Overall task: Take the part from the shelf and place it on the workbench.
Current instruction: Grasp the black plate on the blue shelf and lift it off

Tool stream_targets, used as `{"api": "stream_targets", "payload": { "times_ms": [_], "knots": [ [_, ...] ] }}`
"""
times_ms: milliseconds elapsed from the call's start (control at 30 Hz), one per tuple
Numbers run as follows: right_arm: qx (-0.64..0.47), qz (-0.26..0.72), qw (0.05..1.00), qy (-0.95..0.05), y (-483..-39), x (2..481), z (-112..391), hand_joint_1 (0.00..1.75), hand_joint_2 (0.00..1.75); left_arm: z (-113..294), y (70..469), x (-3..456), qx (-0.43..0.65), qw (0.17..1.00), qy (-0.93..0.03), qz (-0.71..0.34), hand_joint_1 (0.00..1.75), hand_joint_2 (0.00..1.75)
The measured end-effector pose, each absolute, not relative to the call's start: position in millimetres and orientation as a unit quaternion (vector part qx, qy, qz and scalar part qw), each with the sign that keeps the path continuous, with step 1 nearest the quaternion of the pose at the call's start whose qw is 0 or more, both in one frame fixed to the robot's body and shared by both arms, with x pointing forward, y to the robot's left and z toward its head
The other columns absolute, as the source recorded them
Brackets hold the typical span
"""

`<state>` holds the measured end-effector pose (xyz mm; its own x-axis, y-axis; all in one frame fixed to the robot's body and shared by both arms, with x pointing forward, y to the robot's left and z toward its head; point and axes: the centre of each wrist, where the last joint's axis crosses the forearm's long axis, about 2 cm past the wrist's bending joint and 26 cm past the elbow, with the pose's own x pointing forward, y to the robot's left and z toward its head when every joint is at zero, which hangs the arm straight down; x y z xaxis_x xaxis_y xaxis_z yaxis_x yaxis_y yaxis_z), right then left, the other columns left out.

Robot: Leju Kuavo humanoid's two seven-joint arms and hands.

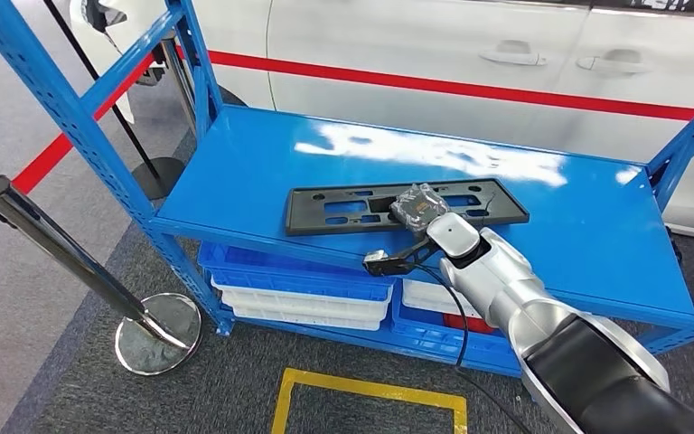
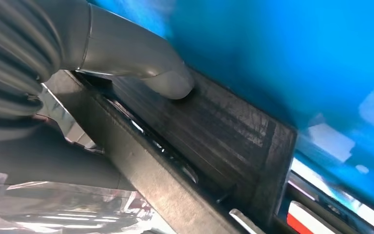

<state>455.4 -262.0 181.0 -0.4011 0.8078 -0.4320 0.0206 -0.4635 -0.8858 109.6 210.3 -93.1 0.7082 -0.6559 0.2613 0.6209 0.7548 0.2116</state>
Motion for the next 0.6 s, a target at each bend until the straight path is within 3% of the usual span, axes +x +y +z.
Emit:
{"api": "stream_targets", "payload": {
  "times_ms": [300, 433, 600],
  "knots": [
    [-0.433, 0.677, 0.266, -0.532, -275.3, 455.8, 190.0, 1.75, 1.75, -93.8, 210.9, 106.9, 0.055, 0.924, -0.163, -0.343, 0.00, 0.00],
    [-0.387, 0.619, 0.262, -0.632, -283.7, 454.6, 225.7, 1.75, 1.75, -94.1, 212.4, 105.9, 0.072, 0.923, -0.174, -0.337, 0.00, 1.75],
    [-0.287, 0.540, 0.258, -0.748, -276.6, 439.7, 272.8, 1.75, 1.75, -95.7, 214.2, 99.7, 0.085, 0.925, -0.177, -0.326, 0.00, 1.75]
  ]
}}
